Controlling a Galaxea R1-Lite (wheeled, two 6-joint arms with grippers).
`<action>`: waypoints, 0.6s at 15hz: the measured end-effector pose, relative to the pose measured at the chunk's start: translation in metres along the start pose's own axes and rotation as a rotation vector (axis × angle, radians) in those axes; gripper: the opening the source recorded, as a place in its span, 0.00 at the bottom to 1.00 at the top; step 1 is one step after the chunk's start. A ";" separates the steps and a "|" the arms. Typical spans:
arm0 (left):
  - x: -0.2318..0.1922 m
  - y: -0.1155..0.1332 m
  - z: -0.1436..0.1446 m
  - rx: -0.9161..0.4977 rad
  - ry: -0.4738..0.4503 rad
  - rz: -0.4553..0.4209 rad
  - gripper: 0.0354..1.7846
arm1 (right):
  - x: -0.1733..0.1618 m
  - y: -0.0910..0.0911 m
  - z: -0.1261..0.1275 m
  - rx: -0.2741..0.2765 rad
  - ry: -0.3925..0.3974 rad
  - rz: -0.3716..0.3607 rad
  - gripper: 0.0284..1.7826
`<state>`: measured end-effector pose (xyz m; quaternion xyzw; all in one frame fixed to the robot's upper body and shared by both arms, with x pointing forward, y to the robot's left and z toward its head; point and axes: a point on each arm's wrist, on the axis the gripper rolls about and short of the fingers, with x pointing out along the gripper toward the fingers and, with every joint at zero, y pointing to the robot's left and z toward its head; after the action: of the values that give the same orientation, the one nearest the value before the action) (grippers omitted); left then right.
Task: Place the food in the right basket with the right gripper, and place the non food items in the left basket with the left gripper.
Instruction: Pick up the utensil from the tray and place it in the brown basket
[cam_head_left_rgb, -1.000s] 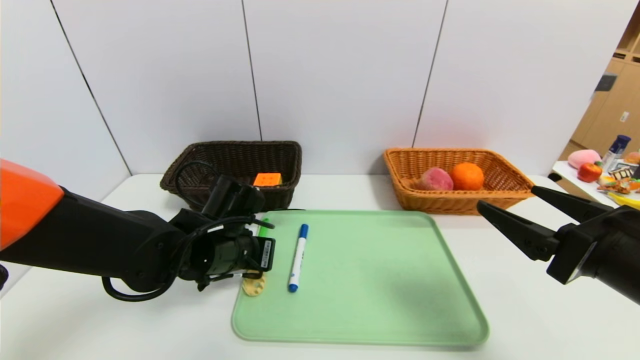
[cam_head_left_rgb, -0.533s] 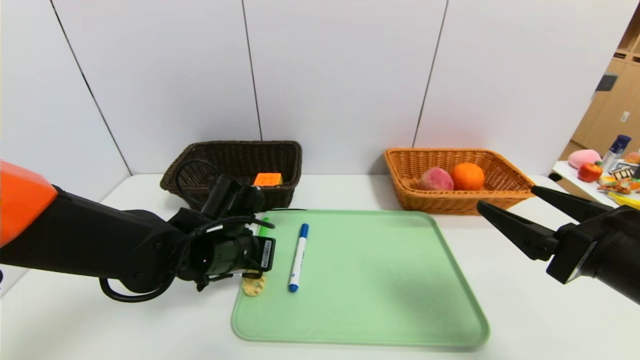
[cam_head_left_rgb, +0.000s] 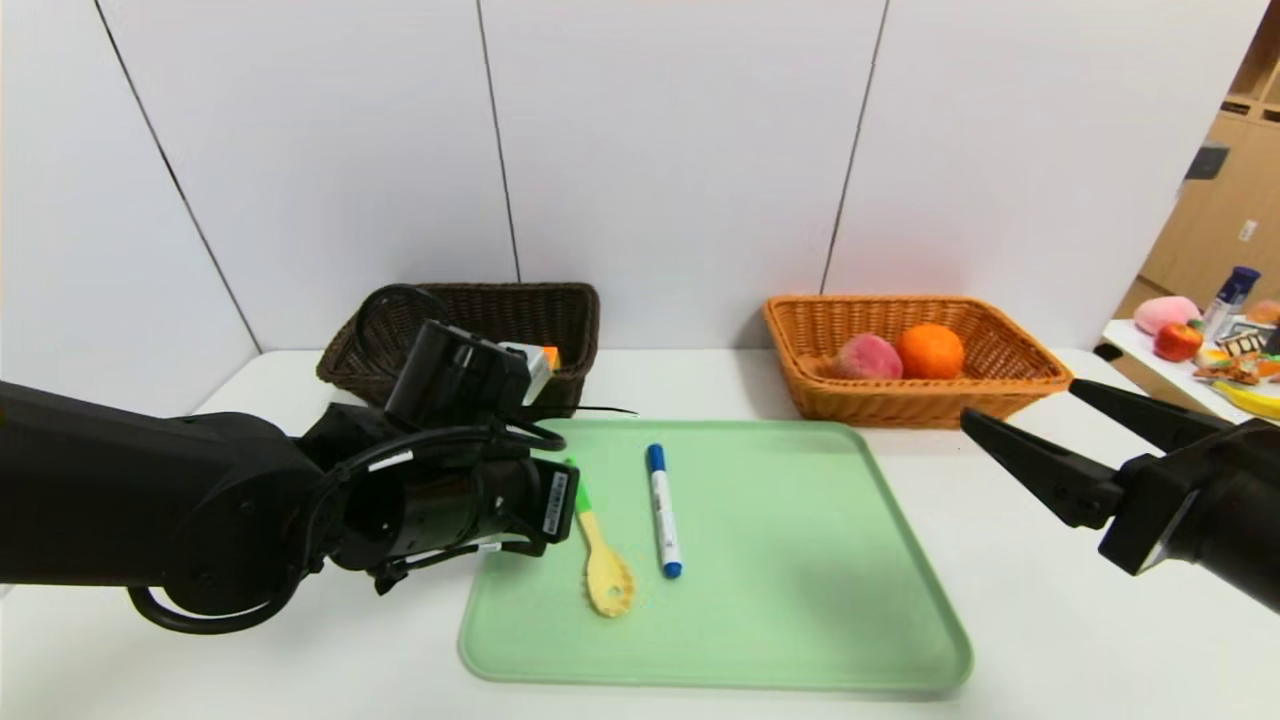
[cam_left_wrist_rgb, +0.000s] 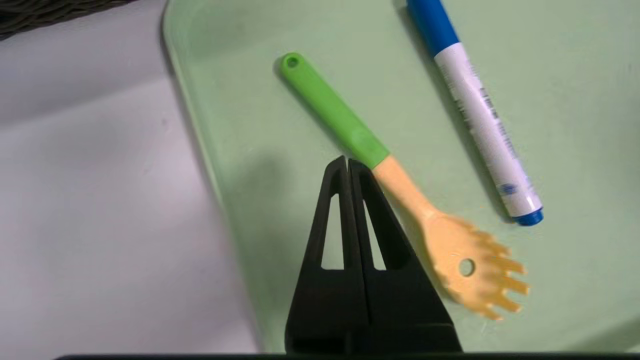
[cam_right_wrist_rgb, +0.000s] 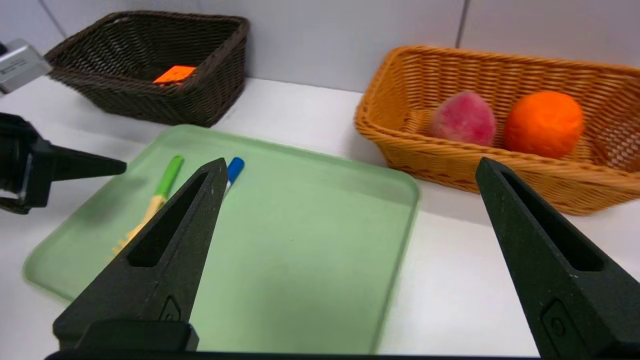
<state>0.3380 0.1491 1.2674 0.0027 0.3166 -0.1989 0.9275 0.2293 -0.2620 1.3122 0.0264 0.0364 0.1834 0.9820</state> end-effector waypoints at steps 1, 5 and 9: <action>-0.002 -0.001 0.001 0.000 -0.006 -0.003 0.01 | 0.000 0.000 0.000 0.000 0.000 0.002 0.96; -0.008 -0.004 0.004 0.003 -0.025 -0.014 0.00 | -0.001 0.000 -0.002 -0.002 0.004 0.001 0.96; -0.007 -0.016 0.002 0.026 -0.020 -0.022 0.14 | -0.002 0.000 -0.002 -0.001 0.006 0.000 0.96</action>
<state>0.3280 0.1367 1.2754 0.0091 0.3048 -0.2130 0.9282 0.2277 -0.2627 1.3100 0.0255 0.0395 0.1836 0.9819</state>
